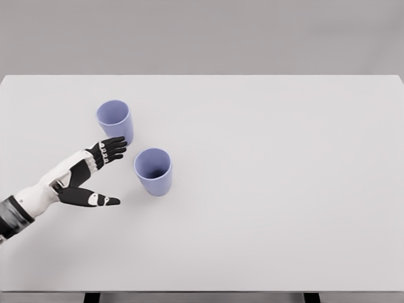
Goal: Place the right cup on the left cup with left arm
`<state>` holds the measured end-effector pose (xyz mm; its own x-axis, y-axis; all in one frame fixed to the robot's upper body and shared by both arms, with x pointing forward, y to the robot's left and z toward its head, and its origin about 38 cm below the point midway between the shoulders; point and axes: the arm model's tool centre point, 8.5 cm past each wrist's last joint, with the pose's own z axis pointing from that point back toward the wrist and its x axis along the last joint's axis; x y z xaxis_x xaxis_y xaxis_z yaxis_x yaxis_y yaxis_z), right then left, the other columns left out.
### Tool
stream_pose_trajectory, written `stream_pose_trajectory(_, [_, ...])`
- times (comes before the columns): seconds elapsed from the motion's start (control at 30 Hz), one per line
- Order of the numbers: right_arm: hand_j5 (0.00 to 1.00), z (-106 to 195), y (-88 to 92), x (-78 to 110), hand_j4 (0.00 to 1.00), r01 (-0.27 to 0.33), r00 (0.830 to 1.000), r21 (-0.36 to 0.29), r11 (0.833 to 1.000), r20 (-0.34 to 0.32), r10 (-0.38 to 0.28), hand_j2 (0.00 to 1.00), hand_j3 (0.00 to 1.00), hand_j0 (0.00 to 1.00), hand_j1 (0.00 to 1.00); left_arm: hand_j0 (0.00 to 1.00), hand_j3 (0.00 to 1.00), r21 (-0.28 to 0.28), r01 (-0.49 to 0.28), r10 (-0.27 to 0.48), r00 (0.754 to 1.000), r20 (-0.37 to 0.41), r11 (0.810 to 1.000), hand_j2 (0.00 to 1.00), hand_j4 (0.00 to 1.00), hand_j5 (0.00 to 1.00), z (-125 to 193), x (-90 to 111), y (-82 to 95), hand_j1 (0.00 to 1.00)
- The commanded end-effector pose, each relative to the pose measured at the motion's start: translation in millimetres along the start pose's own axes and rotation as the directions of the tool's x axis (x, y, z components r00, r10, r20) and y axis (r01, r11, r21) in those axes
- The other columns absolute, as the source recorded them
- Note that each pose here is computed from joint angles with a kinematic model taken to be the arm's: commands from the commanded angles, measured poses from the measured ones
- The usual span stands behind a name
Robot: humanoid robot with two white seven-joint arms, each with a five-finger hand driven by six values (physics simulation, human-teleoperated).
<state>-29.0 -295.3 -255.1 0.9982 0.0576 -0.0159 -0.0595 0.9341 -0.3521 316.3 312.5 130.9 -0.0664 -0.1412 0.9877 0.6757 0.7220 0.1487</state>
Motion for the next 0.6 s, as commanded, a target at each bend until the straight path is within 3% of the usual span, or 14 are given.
stream_pose_trajectory(0.0, [1.0,0,-0.1,0.0,1.0,0.0,1.0,0.0,1.0,0.0,0.0,1.0,1.0,1.0,1.0,1.0,1.0,0.004,-0.005,0.005,1.0,0.006,1.0,1.0,1.0,1.0,-2,-2,-2.6,1.0])
stream_pose_trajectory(0.57, [1.0,0,-0.1,0.0,1.0,0.0,1.0,0.0,1.0,0.0,0.0,1.0,1.0,1.0,1.0,1.0,1.0,0.029,0.0,0.001,1.0,-0.003,1.0,1.0,1.0,1.0,-11,-13,-4.0,1.0])
